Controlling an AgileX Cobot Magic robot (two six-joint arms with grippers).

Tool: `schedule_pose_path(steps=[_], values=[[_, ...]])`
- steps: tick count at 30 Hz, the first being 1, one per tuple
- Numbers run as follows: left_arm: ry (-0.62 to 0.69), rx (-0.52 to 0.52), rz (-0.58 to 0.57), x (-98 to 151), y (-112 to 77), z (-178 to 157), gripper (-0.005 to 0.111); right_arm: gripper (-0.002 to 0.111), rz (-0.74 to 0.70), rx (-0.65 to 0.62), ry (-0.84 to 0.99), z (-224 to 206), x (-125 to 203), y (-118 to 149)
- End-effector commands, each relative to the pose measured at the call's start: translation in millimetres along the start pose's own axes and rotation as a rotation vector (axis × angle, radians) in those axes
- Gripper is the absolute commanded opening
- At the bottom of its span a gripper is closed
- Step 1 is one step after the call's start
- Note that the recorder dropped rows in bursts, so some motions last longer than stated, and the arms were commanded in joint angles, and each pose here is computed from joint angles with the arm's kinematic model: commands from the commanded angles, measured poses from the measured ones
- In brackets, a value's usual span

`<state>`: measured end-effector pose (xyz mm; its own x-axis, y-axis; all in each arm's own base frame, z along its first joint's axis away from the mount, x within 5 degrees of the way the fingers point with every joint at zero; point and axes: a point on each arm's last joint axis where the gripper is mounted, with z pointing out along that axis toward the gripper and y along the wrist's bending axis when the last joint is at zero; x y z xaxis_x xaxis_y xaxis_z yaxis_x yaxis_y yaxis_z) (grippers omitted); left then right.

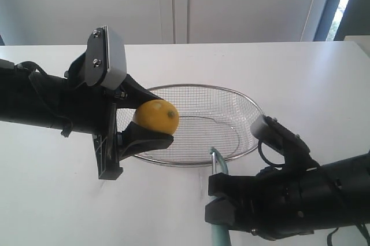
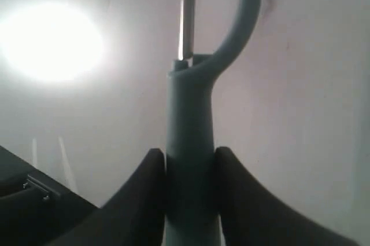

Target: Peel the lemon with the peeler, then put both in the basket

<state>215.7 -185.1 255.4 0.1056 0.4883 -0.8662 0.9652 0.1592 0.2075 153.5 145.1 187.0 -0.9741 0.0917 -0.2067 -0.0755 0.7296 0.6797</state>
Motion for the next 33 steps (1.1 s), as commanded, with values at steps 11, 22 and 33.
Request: schedule_pose_path(steps=[11,22,33], values=[[-0.035,0.009,0.015,-5.3,-0.9,0.8,0.001,0.0,0.104,-0.115,-0.016,-1.5,-4.5,11.3],[-0.035,0.008,0.018,-5.3,-0.9,0.7,0.001,0.0,0.053,-0.25,-0.012,-3.8,-4.3,23.4],[-0.059,0.045,0.018,-7.4,-4.3,0.5,0.001,0.0,0.023,-0.28,-0.012,-4.5,-3.9,26.1]])
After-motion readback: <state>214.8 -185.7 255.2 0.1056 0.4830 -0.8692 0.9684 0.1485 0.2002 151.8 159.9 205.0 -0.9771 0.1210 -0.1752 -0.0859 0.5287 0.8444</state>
